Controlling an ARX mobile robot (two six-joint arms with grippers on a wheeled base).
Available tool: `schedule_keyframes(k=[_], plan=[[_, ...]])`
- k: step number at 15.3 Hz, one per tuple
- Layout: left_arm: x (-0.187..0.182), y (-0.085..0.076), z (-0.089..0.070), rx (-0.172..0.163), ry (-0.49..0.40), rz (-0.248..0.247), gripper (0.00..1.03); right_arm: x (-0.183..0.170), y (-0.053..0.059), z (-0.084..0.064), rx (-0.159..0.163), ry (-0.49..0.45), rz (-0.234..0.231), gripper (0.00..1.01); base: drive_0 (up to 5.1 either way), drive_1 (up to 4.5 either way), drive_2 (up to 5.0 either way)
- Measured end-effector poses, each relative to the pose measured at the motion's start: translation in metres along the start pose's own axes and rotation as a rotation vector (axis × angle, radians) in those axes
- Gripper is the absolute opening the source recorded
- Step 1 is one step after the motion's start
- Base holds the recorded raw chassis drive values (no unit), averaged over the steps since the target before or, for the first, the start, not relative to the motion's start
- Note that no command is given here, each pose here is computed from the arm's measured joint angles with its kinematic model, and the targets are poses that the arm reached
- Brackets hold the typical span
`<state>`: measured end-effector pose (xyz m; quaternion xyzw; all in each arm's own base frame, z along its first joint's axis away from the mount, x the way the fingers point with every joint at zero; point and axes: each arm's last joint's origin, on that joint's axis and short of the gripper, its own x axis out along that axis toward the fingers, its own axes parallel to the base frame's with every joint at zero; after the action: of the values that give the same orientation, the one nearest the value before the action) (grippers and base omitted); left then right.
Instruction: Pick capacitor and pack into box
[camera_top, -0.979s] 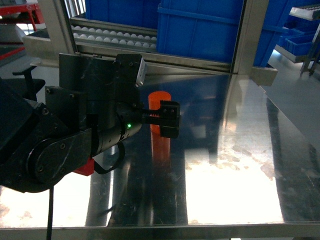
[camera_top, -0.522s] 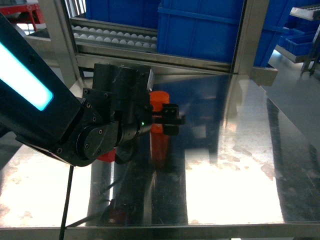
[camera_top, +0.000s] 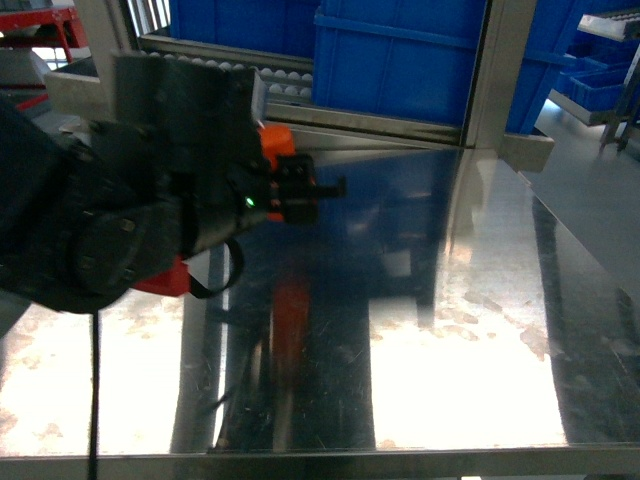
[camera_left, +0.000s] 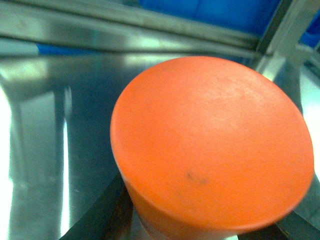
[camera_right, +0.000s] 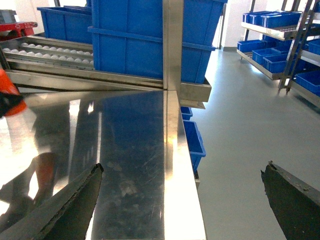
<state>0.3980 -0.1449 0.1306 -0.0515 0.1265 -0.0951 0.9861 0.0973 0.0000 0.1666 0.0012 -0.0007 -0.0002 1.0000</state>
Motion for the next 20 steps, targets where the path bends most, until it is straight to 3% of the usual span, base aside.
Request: schedule_keyframes(k=[1, 3, 5, 7, 9, 10, 11, 12, 13, 15, 20], plan=[[-0.022, 0.010, 0.019, 0.013, -0.080, 0.020, 0.45, 0.000, 0.000, 0.000, 0.000, 0.000, 0.000, 0.98, 0.0, 0.00, 0.0], [-0.073, 0.034, 0.038, 0.040, -0.181, 0.070, 0.45, 0.000, 0.000, 0.000, 0.000, 0.000, 0.000, 0.98, 0.0, 0.00, 0.0], [-0.131, 0.055, 0.030, 0.046, -0.180, 0.112, 0.44, 0.000, 0.000, 0.000, 0.000, 0.000, 0.000, 0.98, 0.0, 0.00, 0.0], [-0.184, 0.065, 0.021, 0.047, -0.189, 0.133, 0.44, 0.000, 0.000, 0.000, 0.000, 0.000, 0.000, 0.98, 0.0, 0.00, 0.0], [-0.237, 0.067, 0.004, 0.022, -0.168, 0.121, 0.44, 0.000, 0.000, 0.000, 0.000, 0.000, 0.000, 0.98, 0.0, 0.00, 0.0], [-0.251, 0.066, 0.001, 0.003, -0.174, 0.104, 0.44, 0.000, 0.000, 0.000, 0.000, 0.000, 0.000, 0.98, 0.0, 0.00, 0.0], [-0.256, 0.064, 0.010, -0.012, -0.238, 0.087, 0.44, 0.000, 0.000, 0.000, 0.000, 0.000, 0.000, 0.98, 0.0, 0.00, 0.0], [-0.256, 0.064, 0.012, -0.015, -0.247, 0.087, 0.44, 0.000, 0.000, 0.000, 0.000, 0.000, 0.000, 0.98, 0.0, 0.00, 0.0], [-0.256, 0.065, 0.011, 0.014, -0.252, 0.143, 0.44, 0.000, 0.000, 0.000, 0.000, 0.000, 0.000, 0.98, 0.0, 0.00, 0.0], [-0.266, 0.072, -0.001, 0.066, -0.235, 0.189, 0.44, 0.000, 0.000, 0.000, 0.000, 0.000, 0.000, 0.98, 0.0, 0.00, 0.0], [-0.282, 0.080, -0.013, 0.086, -0.238, 0.188, 0.44, 0.000, 0.000, 0.000, 0.000, 0.000, 0.000, 0.98, 0.0, 0.00, 0.0]])
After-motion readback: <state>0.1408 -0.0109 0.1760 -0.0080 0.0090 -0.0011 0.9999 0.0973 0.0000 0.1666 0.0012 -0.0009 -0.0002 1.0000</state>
